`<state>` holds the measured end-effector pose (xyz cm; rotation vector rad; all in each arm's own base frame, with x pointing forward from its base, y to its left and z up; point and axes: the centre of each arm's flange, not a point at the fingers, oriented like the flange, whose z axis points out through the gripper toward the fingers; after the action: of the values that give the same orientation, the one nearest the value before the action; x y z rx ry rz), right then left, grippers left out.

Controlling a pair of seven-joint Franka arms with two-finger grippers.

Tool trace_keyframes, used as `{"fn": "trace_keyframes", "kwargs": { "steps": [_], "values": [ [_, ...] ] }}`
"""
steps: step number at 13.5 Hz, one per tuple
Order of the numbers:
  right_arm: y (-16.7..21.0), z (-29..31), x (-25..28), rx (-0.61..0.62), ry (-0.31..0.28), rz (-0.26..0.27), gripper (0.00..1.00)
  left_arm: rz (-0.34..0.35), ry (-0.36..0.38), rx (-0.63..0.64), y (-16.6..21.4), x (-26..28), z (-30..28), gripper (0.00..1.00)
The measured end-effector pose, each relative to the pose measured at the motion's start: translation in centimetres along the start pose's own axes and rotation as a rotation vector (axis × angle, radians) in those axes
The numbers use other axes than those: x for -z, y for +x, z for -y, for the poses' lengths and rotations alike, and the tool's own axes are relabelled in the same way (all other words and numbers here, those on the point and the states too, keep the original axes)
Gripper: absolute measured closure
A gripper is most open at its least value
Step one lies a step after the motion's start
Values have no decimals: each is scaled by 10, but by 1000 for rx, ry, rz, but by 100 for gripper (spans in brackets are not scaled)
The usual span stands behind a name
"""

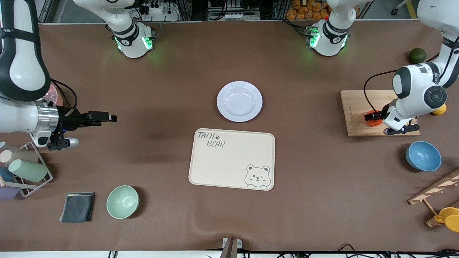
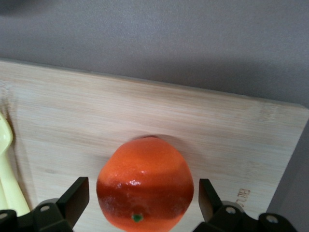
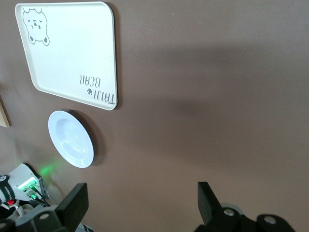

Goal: Place orange and plate with both arms
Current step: 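Grasp the orange with the left gripper and lift it toward the plate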

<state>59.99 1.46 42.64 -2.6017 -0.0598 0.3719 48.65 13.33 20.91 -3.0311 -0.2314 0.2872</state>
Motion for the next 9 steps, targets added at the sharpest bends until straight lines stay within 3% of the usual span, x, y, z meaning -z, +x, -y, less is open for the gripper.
{"fn": "trace_keyframes", "kwargs": {
  "steps": [2, 4, 6, 9],
  "values": [
    [0, 1, -12, -16, 70, 11, 0, 2, -1, 1, 3, -3, 1, 7],
    [0, -2, -34, -50, 165, 32, 0, 1, -1, 1, 5, -3, 0, 26],
    [-1, -3, -54, -80, 238, 51, 0, -6, -1, 2, 7, 0, 1, 27],
    [0, 0, -72, -93, 276, 74, 0, -41, -30, 28, 18, 20, -5, 28]
  ]
}}
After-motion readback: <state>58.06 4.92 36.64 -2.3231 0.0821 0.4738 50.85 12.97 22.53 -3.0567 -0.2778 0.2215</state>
